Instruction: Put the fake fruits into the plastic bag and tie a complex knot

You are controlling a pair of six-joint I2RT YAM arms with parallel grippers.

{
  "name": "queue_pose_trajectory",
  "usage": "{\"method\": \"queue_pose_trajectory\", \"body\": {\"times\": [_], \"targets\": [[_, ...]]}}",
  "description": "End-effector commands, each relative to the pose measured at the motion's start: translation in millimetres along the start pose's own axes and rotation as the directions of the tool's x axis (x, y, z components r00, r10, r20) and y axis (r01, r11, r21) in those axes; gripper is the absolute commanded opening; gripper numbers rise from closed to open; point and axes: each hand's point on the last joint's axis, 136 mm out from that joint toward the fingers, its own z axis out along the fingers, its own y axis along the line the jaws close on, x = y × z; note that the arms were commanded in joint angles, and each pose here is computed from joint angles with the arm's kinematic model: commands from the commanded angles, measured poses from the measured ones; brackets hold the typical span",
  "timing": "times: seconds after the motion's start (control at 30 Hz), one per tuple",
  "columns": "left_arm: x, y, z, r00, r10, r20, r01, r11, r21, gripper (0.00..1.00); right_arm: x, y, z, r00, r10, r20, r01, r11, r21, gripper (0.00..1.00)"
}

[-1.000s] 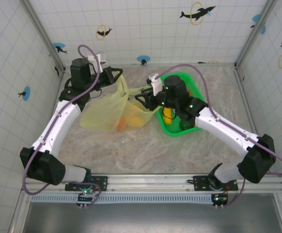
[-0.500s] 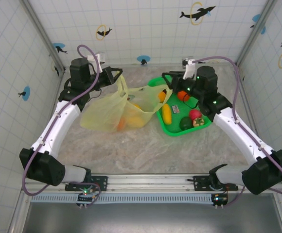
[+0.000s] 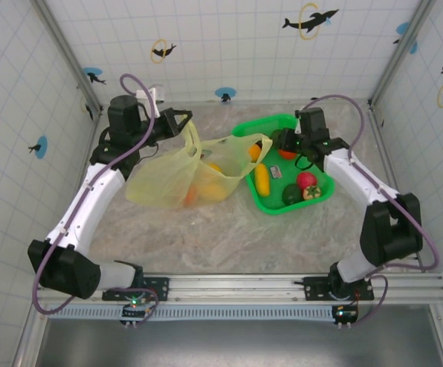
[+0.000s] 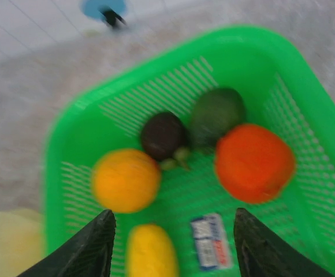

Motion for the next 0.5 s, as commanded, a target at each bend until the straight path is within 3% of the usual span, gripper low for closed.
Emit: {"method": "queue_pose_trajectory", "body": {"times": [0.0,0.13,0.47], "targets": [[-1.3,-8.7,-6.6,0.999,0.033,0.016,-0.034,0.999,0.015,0.00,-2.9,-24.7,7.2,1.000,0.001,-0.024,0.003,0.989,0.147,0.62],[0.1,-9.2,-8.6,0.999,0.043,0.018,-0.044,0.999,0.017,0.00,-3.7,-46.5,24.4,0.991,0.137,0.006,-0.133,0.948,0.291,0.69],[-1.2,-9.0,-11.0,0.998,0.062,0.027,-0.062,0.998,0.005,0.00,10.4,-39.6,72.4,0.973,0.205,-0.107,-0.168,0.945,0.282,0.75]]}}
